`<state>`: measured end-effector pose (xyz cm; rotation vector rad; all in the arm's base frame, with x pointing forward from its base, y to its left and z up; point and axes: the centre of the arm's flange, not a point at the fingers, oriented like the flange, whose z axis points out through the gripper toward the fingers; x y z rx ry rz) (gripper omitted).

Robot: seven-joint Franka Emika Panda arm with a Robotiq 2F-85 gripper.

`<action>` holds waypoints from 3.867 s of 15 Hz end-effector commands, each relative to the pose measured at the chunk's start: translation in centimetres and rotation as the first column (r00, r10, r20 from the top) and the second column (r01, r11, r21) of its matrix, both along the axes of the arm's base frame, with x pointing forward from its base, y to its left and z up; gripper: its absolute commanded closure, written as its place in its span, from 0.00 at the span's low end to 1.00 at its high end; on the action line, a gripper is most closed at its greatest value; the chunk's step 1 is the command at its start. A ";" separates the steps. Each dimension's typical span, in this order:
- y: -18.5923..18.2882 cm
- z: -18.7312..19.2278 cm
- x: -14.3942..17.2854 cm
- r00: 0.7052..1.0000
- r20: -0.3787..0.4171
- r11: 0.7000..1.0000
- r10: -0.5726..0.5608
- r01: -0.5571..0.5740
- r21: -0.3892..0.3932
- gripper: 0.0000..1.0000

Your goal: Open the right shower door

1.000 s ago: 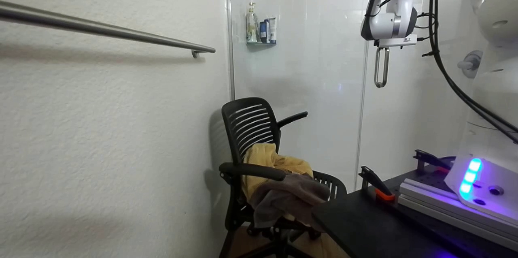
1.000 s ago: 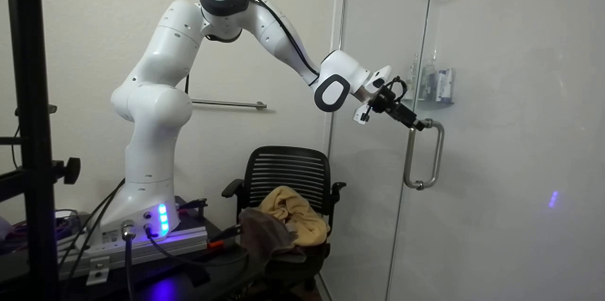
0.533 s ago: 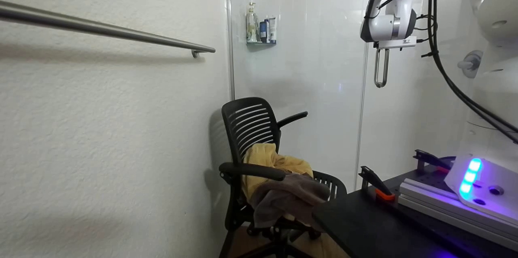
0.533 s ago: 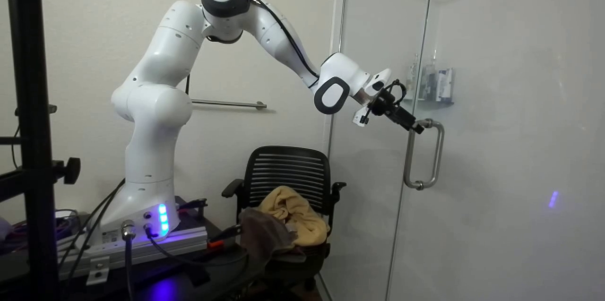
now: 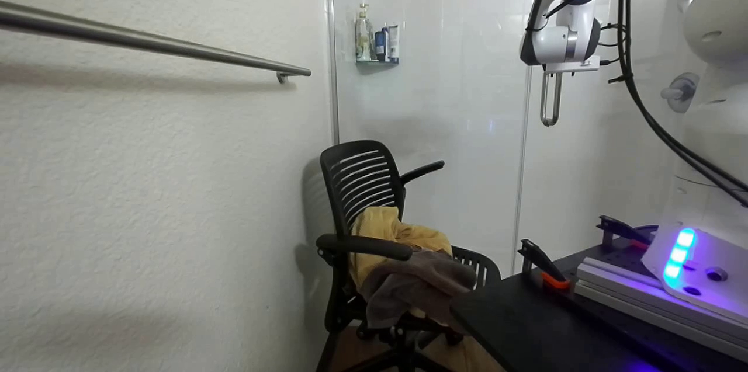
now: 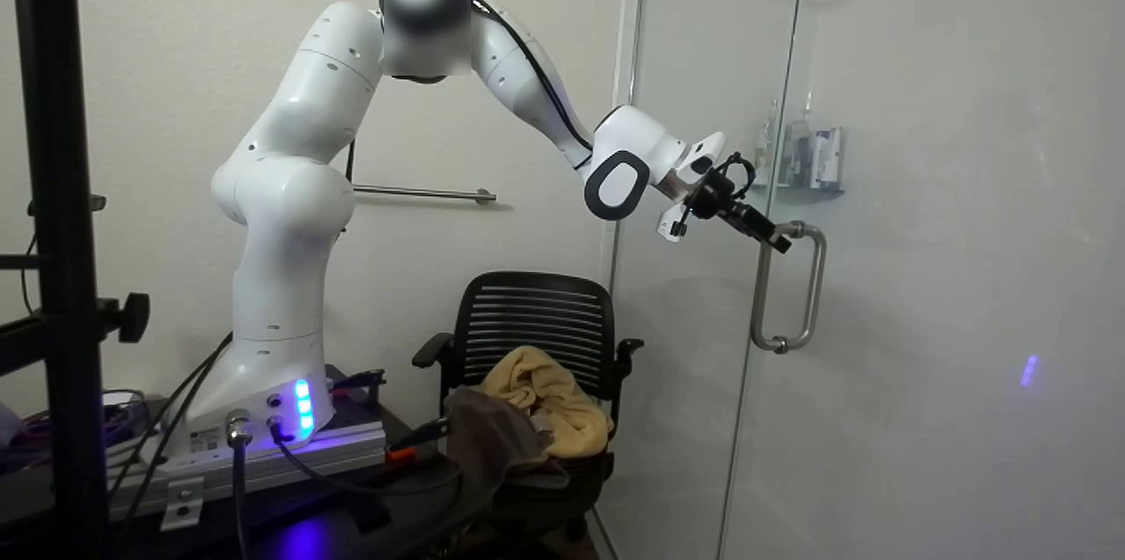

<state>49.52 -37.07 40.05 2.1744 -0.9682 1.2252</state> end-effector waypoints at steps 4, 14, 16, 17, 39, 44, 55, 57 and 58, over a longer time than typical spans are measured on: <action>-0.8 -0.2 -0.2 1.000 0.019 1.000 0.004 -0.003 -0.011 0.89; -0.9 0.0 0.4 0.997 -0.072 0.996 0.027 -0.021 0.086 0.94; -1.1 0.4 0.4 0.994 -0.102 0.994 0.042 -0.032 0.103 0.94; -1.2 0.5 0.5 0.993 -0.108 0.994 0.048 -0.037 0.106 0.94; 2.7 7.3 -11.5 0.934 -0.061 0.907 0.352 -0.325 0.268 0.94; 1.9 8.3 -15.5 0.870 -0.056 0.827 0.490 -0.443 0.346 0.94; 3.5 10.3 -25.1 0.826 -0.164 0.834 0.540 -0.497 0.240 0.94; 4.0 10.6 -26.4 0.828 -0.176 0.841 0.532 -0.491 0.227 0.94; 4.1 10.8 -26.8 0.830 -0.180 0.844 0.529 -0.490 0.220 0.94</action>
